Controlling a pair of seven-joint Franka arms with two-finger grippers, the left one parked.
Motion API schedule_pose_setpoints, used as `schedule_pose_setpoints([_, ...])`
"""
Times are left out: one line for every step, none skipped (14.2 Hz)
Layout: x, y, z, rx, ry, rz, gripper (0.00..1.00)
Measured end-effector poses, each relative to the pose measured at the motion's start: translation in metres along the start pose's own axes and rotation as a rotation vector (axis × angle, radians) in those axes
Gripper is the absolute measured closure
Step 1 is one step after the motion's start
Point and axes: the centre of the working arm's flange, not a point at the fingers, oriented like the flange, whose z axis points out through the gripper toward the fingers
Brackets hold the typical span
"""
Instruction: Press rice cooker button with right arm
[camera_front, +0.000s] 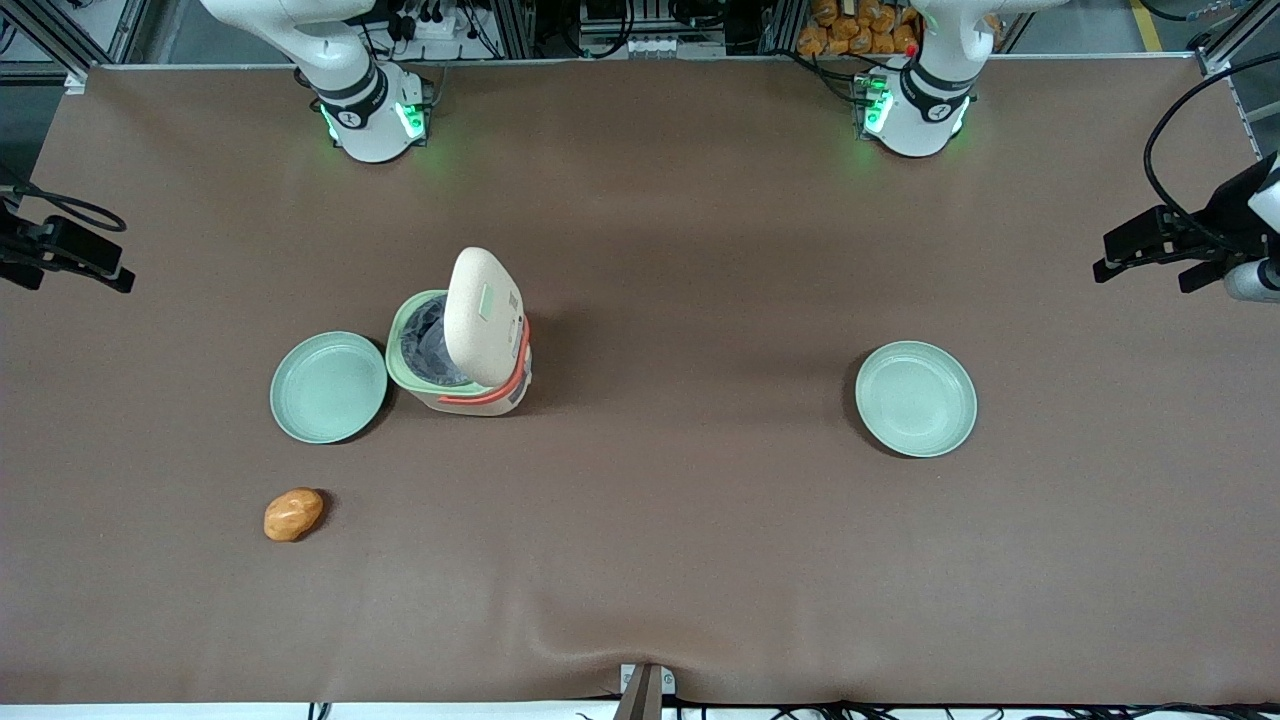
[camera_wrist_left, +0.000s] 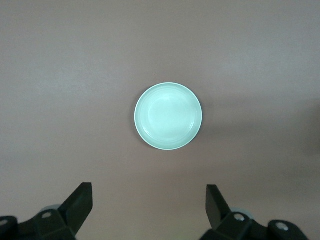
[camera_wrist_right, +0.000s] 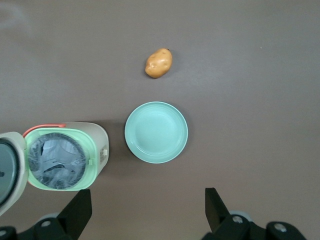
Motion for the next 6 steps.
schedule_pose_setpoints([-0.0004, 0.0003, 0.0014, -0.003, -0.006, 0.000, 0.00])
schedule_pose_setpoints([-0.0007, 0.0003, 0.0024, -0.005, -0.011, 0.000, 0.00])
schedule_pose_setpoints([-0.0009, 0.0003, 0.0030, -0.005, -0.014, 0.000, 0.00])
schedule_pose_setpoints([-0.0011, 0.0002, 0.0033, -0.005, -0.016, 0.000, 0.00])
schedule_pose_setpoints([-0.0012, 0.0001, 0.0036, -0.005, -0.018, 0.000, 0.00])
schedule_pose_setpoints([-0.0013, -0.0002, 0.0040, -0.005, -0.019, -0.001, 0.00])
